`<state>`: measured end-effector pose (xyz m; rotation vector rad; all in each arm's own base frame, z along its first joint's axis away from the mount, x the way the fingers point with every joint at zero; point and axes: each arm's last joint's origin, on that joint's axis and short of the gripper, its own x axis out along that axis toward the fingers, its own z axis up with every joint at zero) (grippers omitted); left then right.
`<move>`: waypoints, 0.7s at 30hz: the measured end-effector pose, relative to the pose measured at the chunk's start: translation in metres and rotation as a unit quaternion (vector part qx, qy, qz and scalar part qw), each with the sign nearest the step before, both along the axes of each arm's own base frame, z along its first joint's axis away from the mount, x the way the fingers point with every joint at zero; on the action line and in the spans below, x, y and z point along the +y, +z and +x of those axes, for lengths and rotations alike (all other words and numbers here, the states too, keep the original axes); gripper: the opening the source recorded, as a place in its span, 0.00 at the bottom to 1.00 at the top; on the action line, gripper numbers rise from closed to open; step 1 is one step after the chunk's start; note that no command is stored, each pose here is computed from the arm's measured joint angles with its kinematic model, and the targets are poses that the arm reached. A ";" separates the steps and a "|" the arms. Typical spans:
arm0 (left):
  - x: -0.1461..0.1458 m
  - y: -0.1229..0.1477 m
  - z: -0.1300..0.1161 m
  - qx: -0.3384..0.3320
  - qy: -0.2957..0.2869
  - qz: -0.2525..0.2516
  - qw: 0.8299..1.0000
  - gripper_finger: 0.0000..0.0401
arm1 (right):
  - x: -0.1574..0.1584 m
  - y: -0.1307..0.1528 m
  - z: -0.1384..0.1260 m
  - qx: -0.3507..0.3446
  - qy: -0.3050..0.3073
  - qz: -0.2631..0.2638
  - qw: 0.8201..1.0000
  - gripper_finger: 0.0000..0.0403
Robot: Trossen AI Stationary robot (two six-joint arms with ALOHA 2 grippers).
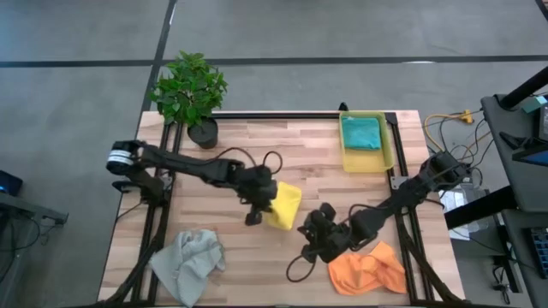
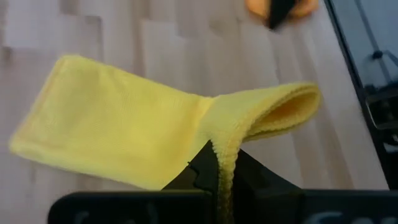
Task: Fold microfiber towels
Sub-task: Fold the yellow microfiber towel
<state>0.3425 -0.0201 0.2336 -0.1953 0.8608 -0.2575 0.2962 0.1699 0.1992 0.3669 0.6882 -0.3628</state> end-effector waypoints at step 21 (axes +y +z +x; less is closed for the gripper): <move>0.034 -0.015 0.043 0.030 0.021 0.118 0.992 0.00 | 0.007 -0.002 -0.010 -0.007 -0.053 0.033 0.998 0.02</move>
